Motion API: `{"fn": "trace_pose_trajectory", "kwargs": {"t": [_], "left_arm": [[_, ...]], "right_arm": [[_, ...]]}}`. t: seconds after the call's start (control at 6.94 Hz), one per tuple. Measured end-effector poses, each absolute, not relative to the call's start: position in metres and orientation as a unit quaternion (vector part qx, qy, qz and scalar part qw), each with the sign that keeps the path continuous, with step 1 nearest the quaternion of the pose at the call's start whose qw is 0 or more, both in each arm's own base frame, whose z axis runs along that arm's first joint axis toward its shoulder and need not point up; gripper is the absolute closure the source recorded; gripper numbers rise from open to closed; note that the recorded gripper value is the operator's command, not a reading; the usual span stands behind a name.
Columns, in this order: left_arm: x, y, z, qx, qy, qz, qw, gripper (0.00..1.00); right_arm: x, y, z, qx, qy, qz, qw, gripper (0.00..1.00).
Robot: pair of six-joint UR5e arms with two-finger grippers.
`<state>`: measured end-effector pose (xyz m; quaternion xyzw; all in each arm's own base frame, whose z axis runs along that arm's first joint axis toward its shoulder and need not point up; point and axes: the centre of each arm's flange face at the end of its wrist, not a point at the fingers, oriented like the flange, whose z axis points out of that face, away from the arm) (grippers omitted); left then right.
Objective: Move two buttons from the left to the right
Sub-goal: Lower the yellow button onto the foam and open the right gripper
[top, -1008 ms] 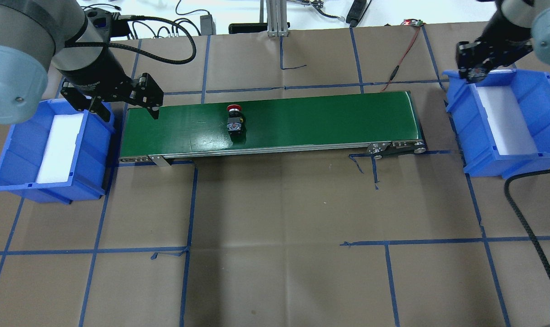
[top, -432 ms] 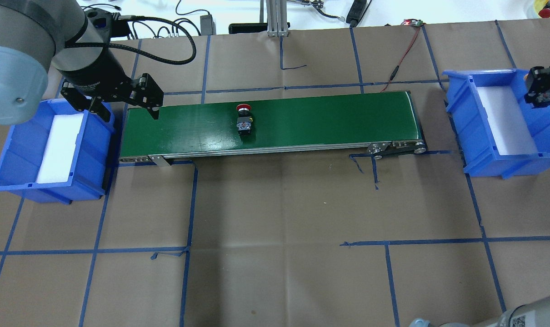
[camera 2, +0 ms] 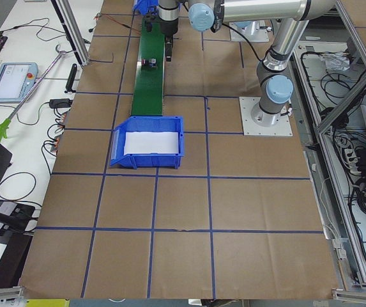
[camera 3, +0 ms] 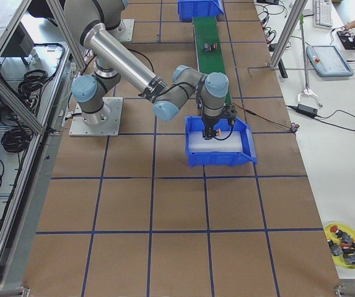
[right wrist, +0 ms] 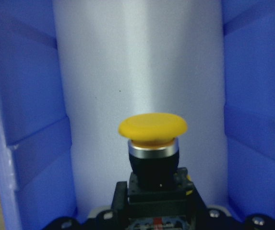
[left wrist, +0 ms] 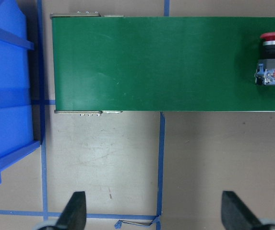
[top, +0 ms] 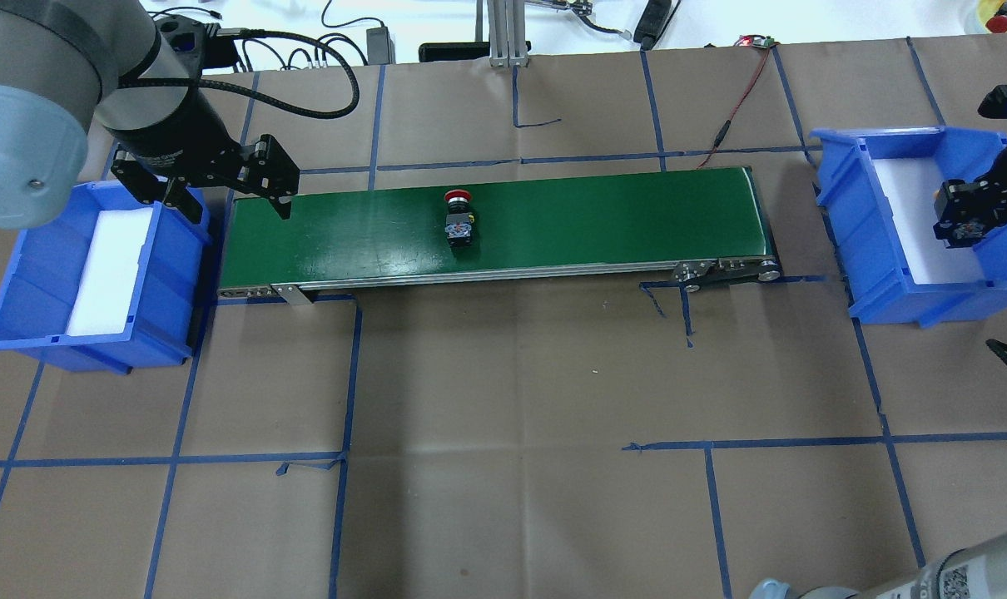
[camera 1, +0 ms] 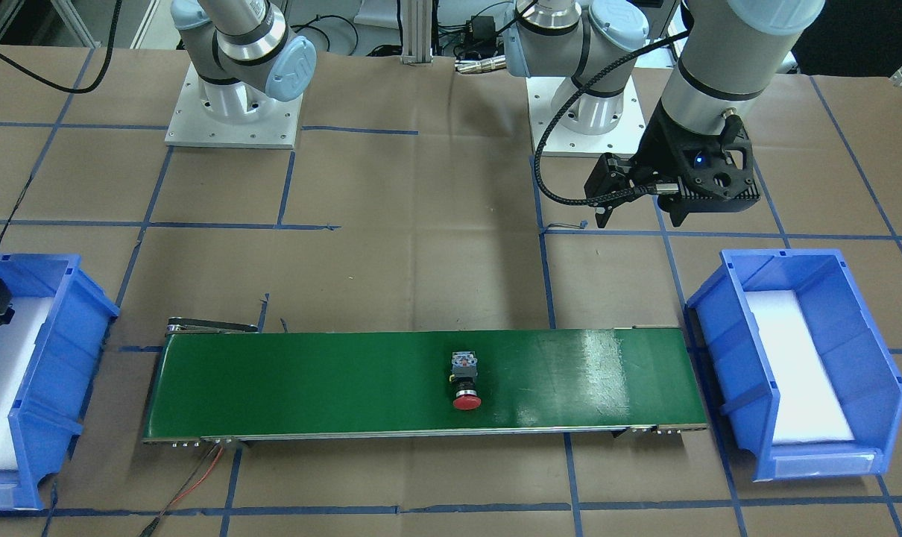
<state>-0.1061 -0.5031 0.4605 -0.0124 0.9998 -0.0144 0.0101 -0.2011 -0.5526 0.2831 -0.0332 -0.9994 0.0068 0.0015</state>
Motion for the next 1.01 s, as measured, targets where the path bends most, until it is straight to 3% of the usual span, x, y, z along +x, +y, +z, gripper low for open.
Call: {"fn": "trace_pose_trajectory", "kwargs": {"t": [0.43, 0.58, 0.72, 1.01], "left_arm": [[-0.106, -0.503, 0.461, -0.011, 1.0, -0.014, 0.01, 0.0], [-0.106, -0.503, 0.461, -0.011, 1.0, -0.015, 0.01, 0.0], [-0.106, -0.503, 0.461, -0.011, 1.0, -0.015, 0.01, 0.0], [-0.106, -0.503, 0.461, -0.011, 1.0, -0.015, 0.01, 0.0]], "right_arm": [[-0.204, -0.556, 0.242, -0.034, -0.999, -0.013, -0.009, 0.86], [-0.204, -0.554, 0.234, -0.035, -0.999, -0.022, -0.009, 0.67], [-0.204, -0.552, 0.225, -0.036, -0.999, -0.033, -0.007, 0.22], [-0.203, -0.55, 0.22, -0.038, -0.999, -0.038, -0.007, 0.02]]}}
